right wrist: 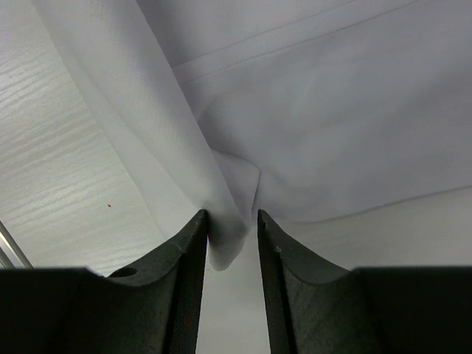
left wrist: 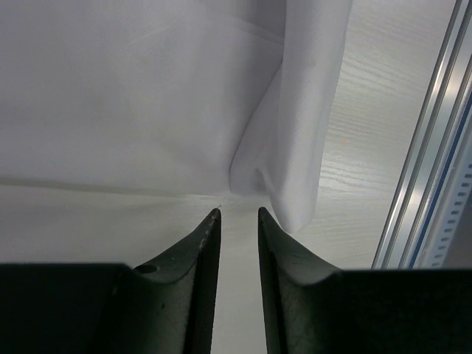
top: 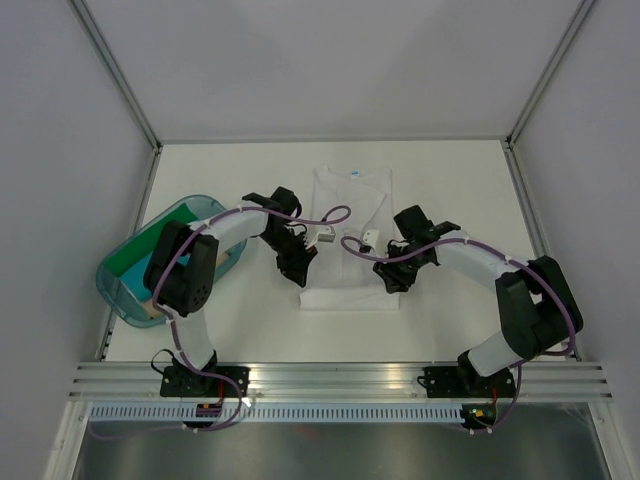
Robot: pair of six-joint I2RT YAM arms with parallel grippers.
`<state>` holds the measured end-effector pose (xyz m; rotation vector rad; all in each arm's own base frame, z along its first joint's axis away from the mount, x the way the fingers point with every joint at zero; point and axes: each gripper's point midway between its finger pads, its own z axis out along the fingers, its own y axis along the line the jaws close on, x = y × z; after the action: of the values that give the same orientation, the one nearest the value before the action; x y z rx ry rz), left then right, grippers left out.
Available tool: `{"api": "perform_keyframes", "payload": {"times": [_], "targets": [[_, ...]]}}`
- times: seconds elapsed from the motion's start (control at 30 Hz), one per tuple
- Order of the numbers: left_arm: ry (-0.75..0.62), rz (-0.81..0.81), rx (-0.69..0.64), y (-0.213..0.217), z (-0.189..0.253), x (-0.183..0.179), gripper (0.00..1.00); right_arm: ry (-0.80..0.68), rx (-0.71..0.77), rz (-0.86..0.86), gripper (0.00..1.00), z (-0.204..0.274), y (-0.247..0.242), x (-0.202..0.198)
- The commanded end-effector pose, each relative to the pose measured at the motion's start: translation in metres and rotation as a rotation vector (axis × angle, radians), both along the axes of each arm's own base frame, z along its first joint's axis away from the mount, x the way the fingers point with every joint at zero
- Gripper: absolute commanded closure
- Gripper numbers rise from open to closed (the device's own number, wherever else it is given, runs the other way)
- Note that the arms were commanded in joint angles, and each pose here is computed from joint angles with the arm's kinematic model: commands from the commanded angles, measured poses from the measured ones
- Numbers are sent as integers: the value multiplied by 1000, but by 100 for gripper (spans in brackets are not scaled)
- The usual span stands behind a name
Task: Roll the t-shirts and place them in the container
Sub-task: Roll the tshirt
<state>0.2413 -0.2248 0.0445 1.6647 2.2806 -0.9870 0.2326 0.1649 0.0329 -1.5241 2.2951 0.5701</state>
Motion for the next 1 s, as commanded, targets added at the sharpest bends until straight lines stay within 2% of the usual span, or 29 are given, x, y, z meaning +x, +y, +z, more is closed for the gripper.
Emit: {"api": "perform_keyframes", "payload": {"times": [0.0,0.3,0.53,0.63,0.73,0.97], "targets": [[-83,27,-81,-12,35,16,67,-81,1,-43,60,21,1,20],[-88,24,-109,-21,55,-2,68,-63,32,-103,60,15,8,28],[-9,42,-24,-22,20,-26,74,-21,31,-141,61,1,6,27],[-37,44,-19,-19,9,-23,74,-9,31,-159,61,-4,4,25],[-104,76,9,-19,0,-5,74,-3,26,-193,62,-8,0,24],[-148,152,71,-14,-28,11,80,2,20,-258,61,-15,-6,23]]}}
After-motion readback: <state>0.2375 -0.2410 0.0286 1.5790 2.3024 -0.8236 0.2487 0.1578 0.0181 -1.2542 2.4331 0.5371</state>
